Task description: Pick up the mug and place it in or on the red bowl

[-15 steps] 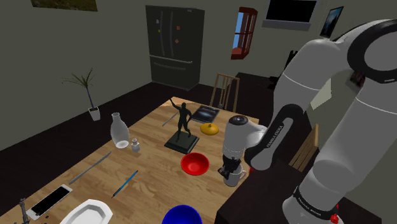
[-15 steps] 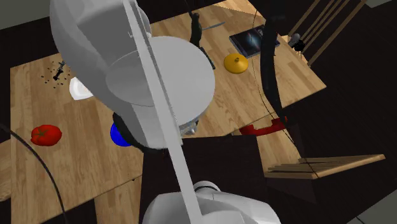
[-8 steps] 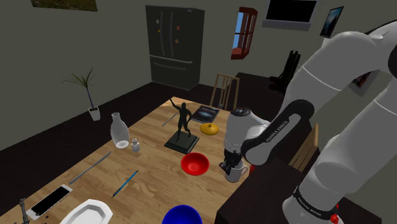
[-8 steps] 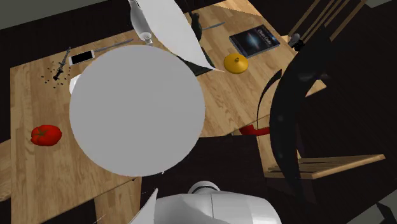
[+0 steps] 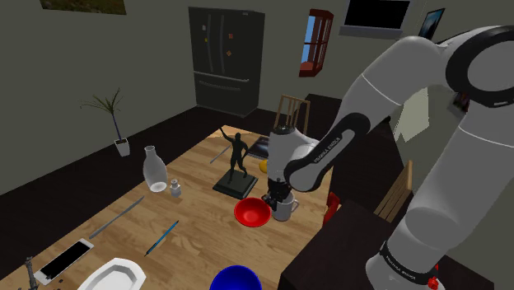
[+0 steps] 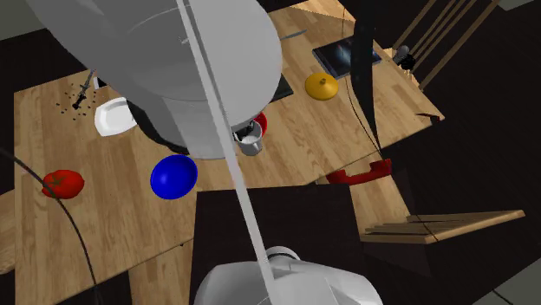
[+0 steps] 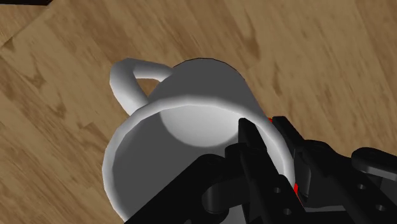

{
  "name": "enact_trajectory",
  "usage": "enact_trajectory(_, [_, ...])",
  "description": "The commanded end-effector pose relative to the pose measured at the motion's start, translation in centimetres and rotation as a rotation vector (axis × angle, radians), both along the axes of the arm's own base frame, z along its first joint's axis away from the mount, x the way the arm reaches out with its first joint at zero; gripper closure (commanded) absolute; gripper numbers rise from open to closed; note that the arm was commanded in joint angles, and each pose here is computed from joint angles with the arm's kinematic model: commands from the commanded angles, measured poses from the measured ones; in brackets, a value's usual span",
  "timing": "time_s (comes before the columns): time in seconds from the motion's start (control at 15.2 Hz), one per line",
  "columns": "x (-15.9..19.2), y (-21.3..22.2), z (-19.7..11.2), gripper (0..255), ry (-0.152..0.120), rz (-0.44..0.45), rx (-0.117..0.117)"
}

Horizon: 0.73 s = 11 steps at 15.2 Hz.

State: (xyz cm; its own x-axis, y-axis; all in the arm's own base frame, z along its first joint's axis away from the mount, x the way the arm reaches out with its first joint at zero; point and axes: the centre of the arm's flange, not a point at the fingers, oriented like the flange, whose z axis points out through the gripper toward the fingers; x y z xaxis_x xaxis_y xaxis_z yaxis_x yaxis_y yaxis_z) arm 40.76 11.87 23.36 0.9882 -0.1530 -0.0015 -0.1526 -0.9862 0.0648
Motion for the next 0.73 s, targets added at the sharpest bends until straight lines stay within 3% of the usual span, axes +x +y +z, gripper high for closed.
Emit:
enact_trajectory(0.0, [2.6, 0.2, 0.3, 255, -0.001, 0.000, -0.001])
enact_trajectory(0.46, [11.6, 1.7, 1.3, 255, -0.001, 0.000, -0.001])
enact_trajectory(0.66, [12.2, 1.8, 0.3, 255, -0.001, 0.000, -0.001])
